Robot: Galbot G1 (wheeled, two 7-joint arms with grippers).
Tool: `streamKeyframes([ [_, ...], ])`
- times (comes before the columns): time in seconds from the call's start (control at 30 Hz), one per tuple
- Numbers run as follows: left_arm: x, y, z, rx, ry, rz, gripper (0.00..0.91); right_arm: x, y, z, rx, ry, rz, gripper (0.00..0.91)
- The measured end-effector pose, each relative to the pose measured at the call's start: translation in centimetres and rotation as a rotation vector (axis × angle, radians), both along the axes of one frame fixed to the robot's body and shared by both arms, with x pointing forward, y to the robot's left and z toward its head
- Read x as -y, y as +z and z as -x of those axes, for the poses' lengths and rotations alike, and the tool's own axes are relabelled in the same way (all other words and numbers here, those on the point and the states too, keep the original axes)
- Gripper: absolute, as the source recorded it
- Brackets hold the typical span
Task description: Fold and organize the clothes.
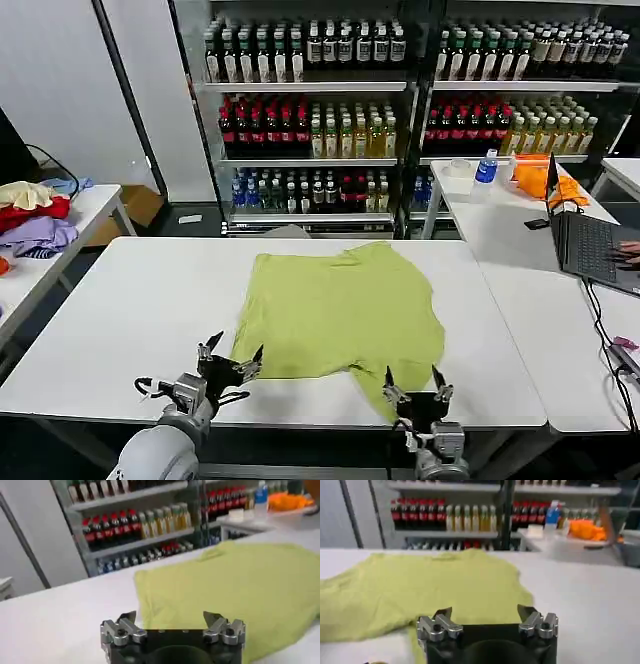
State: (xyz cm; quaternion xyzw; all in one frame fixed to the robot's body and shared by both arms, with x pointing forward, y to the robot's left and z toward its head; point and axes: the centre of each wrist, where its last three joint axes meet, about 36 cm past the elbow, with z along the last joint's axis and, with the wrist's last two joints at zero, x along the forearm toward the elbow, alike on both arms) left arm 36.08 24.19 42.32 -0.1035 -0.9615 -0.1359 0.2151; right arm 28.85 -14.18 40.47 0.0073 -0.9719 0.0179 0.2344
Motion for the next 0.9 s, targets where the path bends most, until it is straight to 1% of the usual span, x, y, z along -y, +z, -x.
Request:
streamKeyframes([
  [0.2, -0.3, -0.5, -0.3, -0.030, 0.005, -0.024, 0.907, -0.7, -0.7, 0.5, -0.053, 0.011, 0.005, 0.907],
  [0.23, -0.3, -0.7, -0.3, -0.035, 0.005, -0.026, 0.665, -0.8, -0.8, 0.6, -0.058, 0.011, 0.006, 0.907],
  [0.27, -0.3, -0.8, -0.3, -0.041, 0.006, -0.028, 0.373, -0.9, -0.8, 0.6, -0.063, 0.011, 0.005, 0.816],
  [0.3, -0.3, -0.9, -0.3, -0.046, 0.007, -0.030, 0.030, -1.0, -0.8, 0.7, -0.066, 0.011, 0.003, 0.494],
  [0.33, -0.3, -1.0, -0.3, -0.050, 0.007, -0.031, 0.020, -1.1, -0.9, 0.8, -0.070, 0.011, 0.002, 0.322],
  [0.37, -0.3, -1.1, -0.3, -0.054, 0.008, -0.032, 0.020, -1.2, -0.9, 0.9, -0.073, 0.011, 0.000, 0.131],
  [0.4, -0.3, -1.1, -0.2, -0.057, 0.007, -0.031, 0.020, -1.2, -0.9, 0.9, -0.076, 0.012, -0.001, 0.030],
  [0.43, -0.3, -1.1, -0.2, -0.060, 0.007, -0.031, 0.020, -1.3, -0.9, 1.0, -0.079, 0.013, -0.002, 0.000],
  [0.73, -0.6, -1.5, 0.3, -0.099, -0.001, -0.013, 0.030, -1.1, -0.7, 1.7, -0.093, 0.012, 0.001, 0.000],
  [0.9, -0.7, -1.8, 0.7, -0.121, -0.002, -0.001, 0.020, -1.0, -0.5, 2.1, -0.096, 0.011, 0.000, 0.000],
])
